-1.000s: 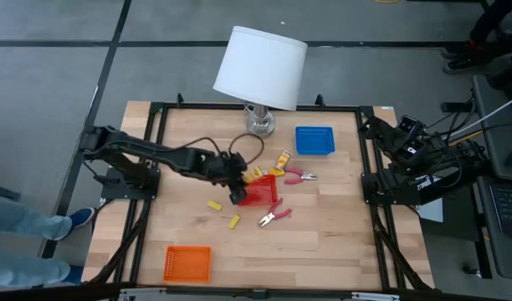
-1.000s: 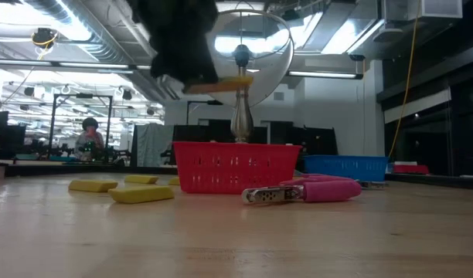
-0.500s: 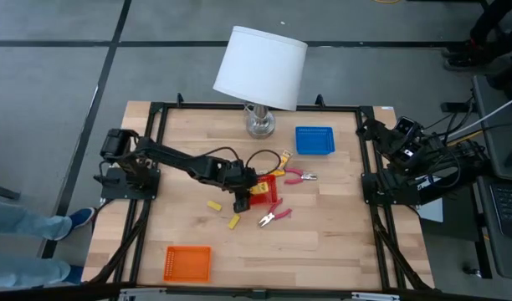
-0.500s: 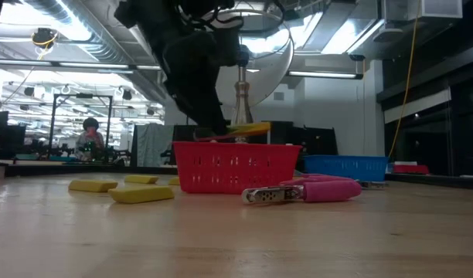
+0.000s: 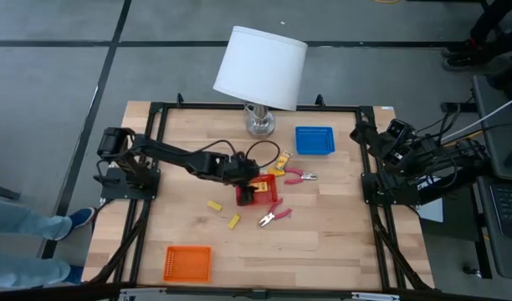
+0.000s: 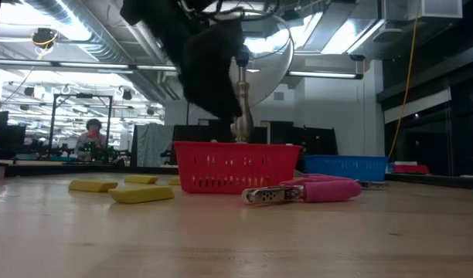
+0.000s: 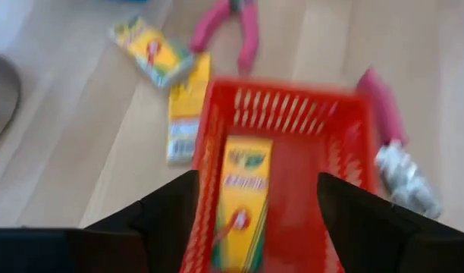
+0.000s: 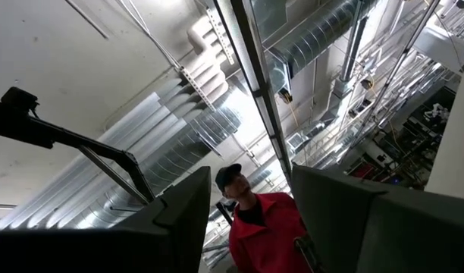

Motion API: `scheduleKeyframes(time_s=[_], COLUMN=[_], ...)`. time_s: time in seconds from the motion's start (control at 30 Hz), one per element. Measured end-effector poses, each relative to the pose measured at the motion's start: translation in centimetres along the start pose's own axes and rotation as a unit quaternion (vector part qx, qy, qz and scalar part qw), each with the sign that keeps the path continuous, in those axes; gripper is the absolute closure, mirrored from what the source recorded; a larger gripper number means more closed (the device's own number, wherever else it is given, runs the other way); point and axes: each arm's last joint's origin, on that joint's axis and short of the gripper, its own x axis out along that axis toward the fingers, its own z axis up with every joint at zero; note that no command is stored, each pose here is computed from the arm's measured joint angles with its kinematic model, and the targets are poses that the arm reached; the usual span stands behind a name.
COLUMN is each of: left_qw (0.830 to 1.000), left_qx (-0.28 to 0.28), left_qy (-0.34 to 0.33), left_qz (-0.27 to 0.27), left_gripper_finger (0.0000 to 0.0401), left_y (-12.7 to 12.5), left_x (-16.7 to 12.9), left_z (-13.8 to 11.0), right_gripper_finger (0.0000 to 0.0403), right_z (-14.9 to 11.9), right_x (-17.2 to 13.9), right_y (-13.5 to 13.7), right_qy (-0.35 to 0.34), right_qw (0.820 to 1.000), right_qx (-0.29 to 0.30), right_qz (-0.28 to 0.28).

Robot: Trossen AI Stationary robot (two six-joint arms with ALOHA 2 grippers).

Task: Pick & Place School Supplies
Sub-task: Put the yellow crayon box into the red bin

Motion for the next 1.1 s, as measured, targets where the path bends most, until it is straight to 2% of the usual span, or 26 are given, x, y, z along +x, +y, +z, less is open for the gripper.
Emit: scheduleKeyframes(time_s=[0.13, 0.27, 0.43, 0.6, 0.73, 0.87, 1.0, 1.1], left_qw=[0.998, 0.992, 0.985, 0.983, 0.980, 0.973, 0.969, 0.964], left_qx=[-0.033, -0.104, -0.131, -0.140, -0.132, -0.156, -0.184, -0.221], left_qy=[-0.057, -0.067, -0.092, -0.083, -0.057, -0.026, 0.008, 0.005], left_qz=[-0.006, 0.034, 0.066, 0.089, 0.138, 0.166, 0.164, 0.150], left_gripper_finger=[0.0137, 0.0147, 0.0157, 0.0150, 0.0138, 0.0130, 0.0129, 0.0129], left_y=[0.2, 1.4, 1.6, 1.0, 0.5, 0.3, 0.5, 0.7], left_x=[-0.2, 0.5, 1.5, 3.2, 5.1, 6.7, 8.5, 9.1], left_z=[1.4, 2.3, 4.2, 6.0, 6.8, 7.3, 7.1, 7.5], right_gripper_finger=[0.0213, 0.0213, 0.0213, 0.0213, 0.0213, 0.0213, 0.0213, 0.0213], right_z=[0.0, 0.0, 0.0, 0.1, 0.1, 0.0, 0.0, 0.0], right_x=[0.0, 0.0, 0.0, 0.0, 0.0, 0.0, 0.0, 0.0], right_y=[0.0, 0.0, 0.0, 0.0, 0.0, 0.0, 0.0, 0.0], right_qy=[-0.001, -0.001, -0.005, -0.006, -0.007, -0.006, -0.005, -0.002], right_qw=[1.000, 1.000, 1.000, 1.000, 1.000, 1.000, 1.000, 1.000], right_qx=[0.000, 0.000, 0.000, -0.004, -0.004, -0.002, 0.002, 0.006], right_qz=[-0.002, -0.002, -0.007, -0.008, -0.009, -0.008, -0.006, 0.000])
